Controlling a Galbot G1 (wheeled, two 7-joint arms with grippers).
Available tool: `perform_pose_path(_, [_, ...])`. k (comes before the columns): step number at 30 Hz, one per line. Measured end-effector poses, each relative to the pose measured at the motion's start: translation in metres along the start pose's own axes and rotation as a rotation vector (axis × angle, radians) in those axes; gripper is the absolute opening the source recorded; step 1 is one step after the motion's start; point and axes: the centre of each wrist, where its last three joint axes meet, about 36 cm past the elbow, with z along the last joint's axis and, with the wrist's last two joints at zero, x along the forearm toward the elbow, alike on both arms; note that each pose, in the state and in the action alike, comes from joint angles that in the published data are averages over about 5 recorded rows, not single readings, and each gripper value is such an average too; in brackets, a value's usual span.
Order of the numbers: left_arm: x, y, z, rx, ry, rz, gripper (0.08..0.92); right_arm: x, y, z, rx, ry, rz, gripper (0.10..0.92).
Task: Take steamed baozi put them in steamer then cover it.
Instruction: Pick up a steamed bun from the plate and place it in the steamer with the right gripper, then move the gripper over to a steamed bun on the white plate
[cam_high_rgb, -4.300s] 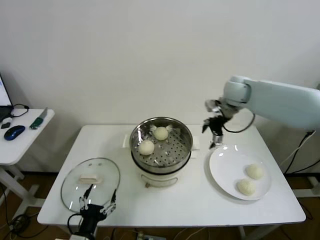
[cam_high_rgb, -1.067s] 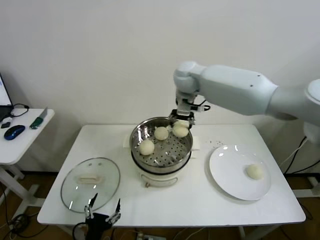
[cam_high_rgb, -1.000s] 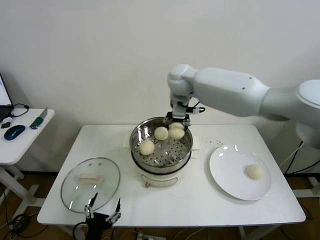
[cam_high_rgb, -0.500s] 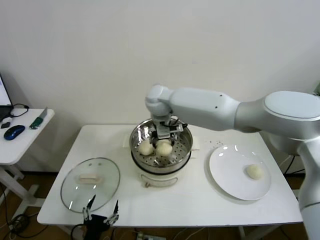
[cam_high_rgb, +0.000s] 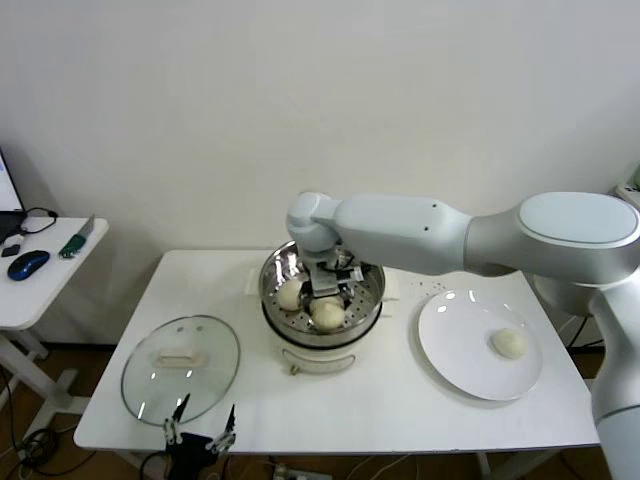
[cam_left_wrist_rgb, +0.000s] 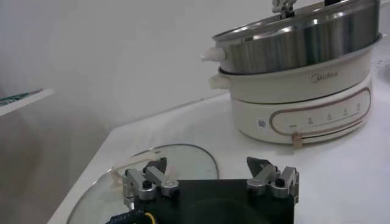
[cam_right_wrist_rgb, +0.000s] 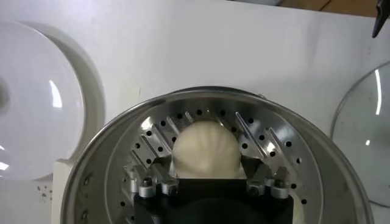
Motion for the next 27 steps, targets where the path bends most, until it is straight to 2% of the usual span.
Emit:
perform_pose_path(8, [0.000,0.001,0.001,-0.005,0.000,0.000,0.823,0.018,0.010,0.007,-0.034,0.026,0.020,0.823])
perform_pose_path(13, [0.001,0.003,0.001,-0.010,0.000,0.002,0.823,0.038,0.036,0.016,-0.108,0.057,0.056,0.823])
perform_pose_path(19, [0.000,0.003,0.001,-0.012,-0.006,0.008,0.823,0.061,0.104,0.027,-0.367,0.083,0.129,0.823])
perform_pose_path(27, [-0.003,0.001,-0.003,-0.001,-0.021,0.009,0.823,0.055,0.222,0.021,-0.890,0.034,0.217,0.823])
